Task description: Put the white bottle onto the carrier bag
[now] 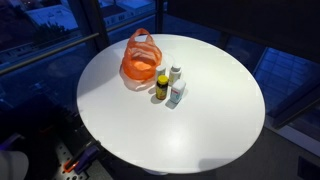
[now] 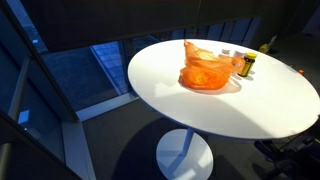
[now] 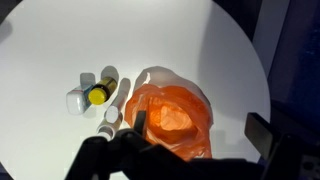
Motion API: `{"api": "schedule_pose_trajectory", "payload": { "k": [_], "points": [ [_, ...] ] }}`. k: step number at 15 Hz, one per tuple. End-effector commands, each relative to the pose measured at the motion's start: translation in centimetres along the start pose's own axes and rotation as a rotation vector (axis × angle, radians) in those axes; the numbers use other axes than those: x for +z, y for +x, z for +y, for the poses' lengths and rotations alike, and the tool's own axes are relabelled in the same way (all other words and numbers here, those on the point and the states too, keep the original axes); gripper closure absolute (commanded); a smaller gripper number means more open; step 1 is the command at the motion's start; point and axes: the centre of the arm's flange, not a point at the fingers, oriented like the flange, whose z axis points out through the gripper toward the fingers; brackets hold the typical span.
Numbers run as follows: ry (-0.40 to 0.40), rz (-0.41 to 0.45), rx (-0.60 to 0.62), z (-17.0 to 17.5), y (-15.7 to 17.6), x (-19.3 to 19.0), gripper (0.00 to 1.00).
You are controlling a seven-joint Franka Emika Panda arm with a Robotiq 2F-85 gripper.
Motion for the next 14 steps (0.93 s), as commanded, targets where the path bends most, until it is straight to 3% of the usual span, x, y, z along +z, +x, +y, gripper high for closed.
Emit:
{"api": "schedule_pose_trajectory", "payload": {
  "k": [1,3,10,14],
  "points": [
    [0.064,0.001,0.084,2.0,2.9,0.6,0.00],
    [0.093,-0.011,0.114,2.9,3.7,1.1,0.00],
    [0.067,-0.024,0.081,2.6,2.7,2.3,0.00],
    [0.079,-0.016,0.137,4.0,4.8,3.0,0.00]
  ]
}}
